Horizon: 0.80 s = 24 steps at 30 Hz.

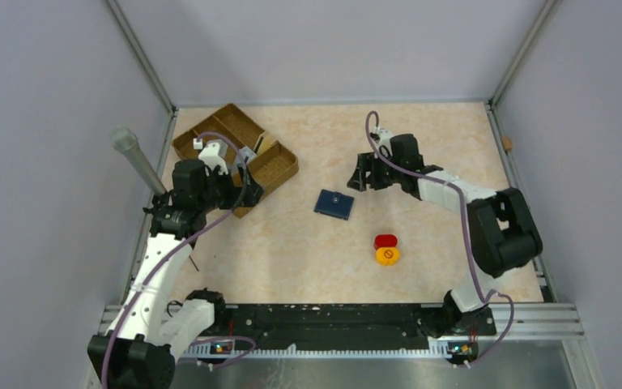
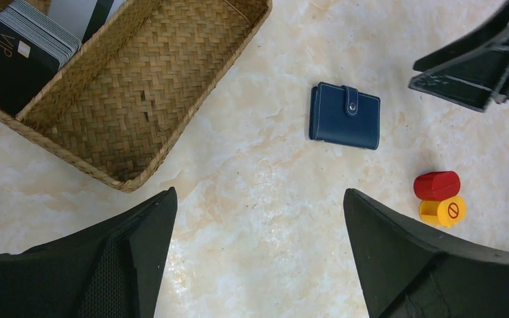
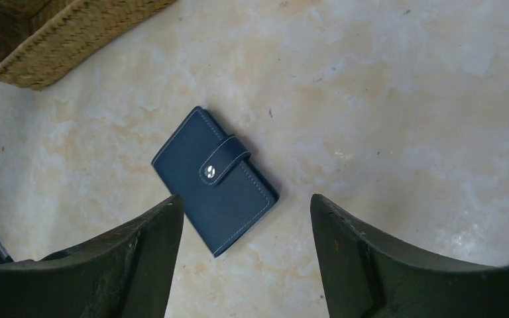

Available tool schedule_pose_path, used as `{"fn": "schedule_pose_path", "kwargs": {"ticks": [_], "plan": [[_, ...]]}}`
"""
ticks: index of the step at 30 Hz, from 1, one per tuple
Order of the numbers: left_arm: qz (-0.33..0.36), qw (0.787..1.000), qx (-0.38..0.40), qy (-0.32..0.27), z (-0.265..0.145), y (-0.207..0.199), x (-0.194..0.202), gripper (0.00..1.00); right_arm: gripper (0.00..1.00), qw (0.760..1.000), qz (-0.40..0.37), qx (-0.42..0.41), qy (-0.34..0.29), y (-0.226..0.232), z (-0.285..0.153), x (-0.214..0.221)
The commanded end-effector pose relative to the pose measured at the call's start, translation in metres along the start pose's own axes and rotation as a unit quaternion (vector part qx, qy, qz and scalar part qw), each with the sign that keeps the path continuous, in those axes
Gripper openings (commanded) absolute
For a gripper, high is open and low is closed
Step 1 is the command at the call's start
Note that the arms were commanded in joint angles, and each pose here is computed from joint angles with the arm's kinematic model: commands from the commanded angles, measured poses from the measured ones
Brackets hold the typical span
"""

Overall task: Put the credit cards into the card holder
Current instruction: Pick up the card holder from the center of the board.

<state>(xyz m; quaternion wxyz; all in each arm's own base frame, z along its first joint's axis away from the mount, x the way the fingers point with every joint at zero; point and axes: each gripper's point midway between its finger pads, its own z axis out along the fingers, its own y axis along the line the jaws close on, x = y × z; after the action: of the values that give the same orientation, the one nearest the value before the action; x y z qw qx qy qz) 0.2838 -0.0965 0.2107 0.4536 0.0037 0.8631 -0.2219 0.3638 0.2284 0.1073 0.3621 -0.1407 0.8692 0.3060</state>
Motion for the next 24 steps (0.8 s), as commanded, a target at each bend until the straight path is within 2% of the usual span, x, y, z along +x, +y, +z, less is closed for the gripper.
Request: {"fn": "schedule_pose_path", "kwargs": {"ticks": [1,12,19,24], "plan": [[0.009,1.000,0.014,-0.013,0.001,-0.005,-0.006,0.99,0.68,0.999,-0.004,-0.023,0.029,0.001,0.029,-0.005],[0.017,1.000,0.001,-0.014,-0.001,0.000,-0.006,0.99,0.65,0.993,-0.008,-0.064,0.095,0.020,0.050,0.049],[0.023,1.000,-0.017,-0.006,0.000,0.007,-0.004,0.99,0.62,0.988,0.007,-0.094,0.124,0.057,0.030,0.099],[0.026,0.999,-0.031,-0.004,0.001,0.013,-0.004,0.99,0.61,0.990,-0.006,-0.080,0.120,0.085,0.014,0.119]]}}
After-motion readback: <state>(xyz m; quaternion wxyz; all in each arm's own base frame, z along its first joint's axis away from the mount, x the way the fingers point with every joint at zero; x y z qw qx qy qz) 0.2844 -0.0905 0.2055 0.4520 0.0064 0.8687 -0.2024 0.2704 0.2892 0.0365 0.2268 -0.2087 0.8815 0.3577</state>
